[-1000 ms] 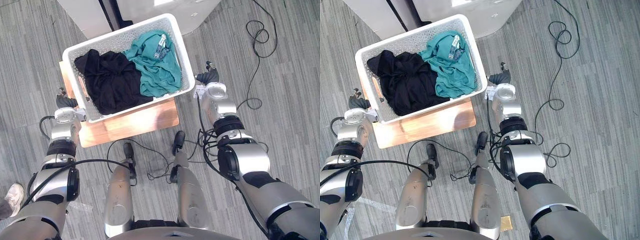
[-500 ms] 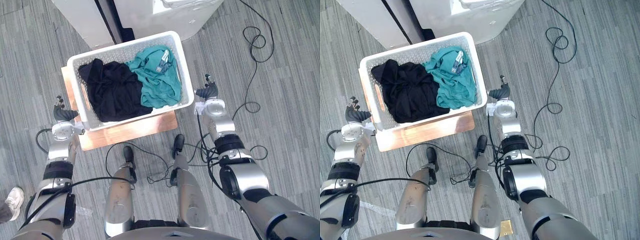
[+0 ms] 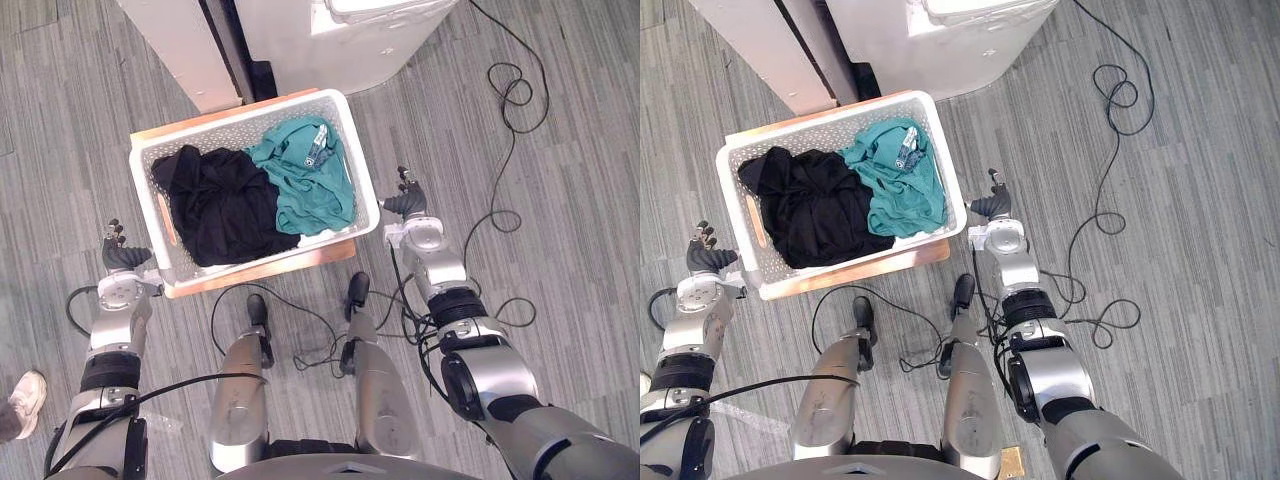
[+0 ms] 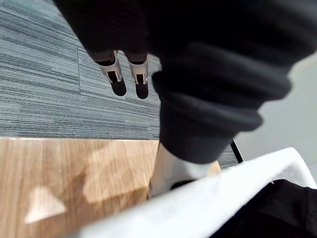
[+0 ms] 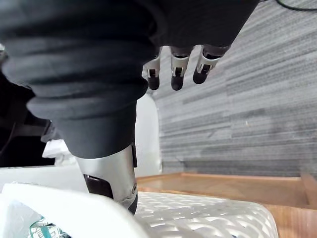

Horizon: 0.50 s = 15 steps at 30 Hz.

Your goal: Pick up the laundry basket with both hands and put the clothes into the washing machine.

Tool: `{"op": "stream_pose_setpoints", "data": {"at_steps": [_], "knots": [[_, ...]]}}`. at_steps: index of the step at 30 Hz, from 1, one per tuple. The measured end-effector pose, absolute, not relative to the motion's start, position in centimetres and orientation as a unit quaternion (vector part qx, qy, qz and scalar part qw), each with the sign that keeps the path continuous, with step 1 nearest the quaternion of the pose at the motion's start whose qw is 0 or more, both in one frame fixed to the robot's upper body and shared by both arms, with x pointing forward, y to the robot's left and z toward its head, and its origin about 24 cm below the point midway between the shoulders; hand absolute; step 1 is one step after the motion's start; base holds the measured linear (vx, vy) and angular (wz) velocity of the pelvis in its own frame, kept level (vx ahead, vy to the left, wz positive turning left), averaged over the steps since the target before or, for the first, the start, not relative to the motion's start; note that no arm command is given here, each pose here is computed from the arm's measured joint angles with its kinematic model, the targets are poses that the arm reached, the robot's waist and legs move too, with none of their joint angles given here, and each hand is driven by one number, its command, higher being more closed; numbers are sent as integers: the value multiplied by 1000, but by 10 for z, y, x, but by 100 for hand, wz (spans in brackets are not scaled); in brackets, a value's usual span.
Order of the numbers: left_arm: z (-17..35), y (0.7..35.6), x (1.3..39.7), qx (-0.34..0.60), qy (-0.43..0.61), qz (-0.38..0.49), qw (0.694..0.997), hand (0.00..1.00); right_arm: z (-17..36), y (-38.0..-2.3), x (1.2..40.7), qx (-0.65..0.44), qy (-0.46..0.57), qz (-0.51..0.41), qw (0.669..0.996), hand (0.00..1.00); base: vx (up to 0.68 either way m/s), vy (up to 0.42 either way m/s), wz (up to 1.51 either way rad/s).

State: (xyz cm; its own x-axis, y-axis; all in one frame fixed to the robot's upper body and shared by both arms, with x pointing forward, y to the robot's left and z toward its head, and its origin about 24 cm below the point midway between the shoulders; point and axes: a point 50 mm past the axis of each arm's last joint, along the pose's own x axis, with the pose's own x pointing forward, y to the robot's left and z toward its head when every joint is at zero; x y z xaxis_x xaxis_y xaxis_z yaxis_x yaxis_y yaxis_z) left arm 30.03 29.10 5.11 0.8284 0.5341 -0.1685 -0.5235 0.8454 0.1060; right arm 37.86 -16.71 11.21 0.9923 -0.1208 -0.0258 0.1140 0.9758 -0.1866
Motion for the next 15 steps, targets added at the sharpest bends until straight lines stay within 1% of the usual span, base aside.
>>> {"op": "stream_pose_setpoints", "data": {"at_steps": [5,10,13,15], "knots": [[42,298,305,15,125,293,948,0,109,-162,378,-85,21,-52,995,0,-22,42,4],[61,315,321,14,122,317,940,0,104,-156,377,-76,25,-36,996,0,-47,22,7],[70,325,325,6,121,331,936,0,91,-160,377,-64,57,-47,995,0,-23,6,3],[72,330,325,5,124,339,933,0,86,-170,379,-53,76,-66,994,0,0,0,0]]}}
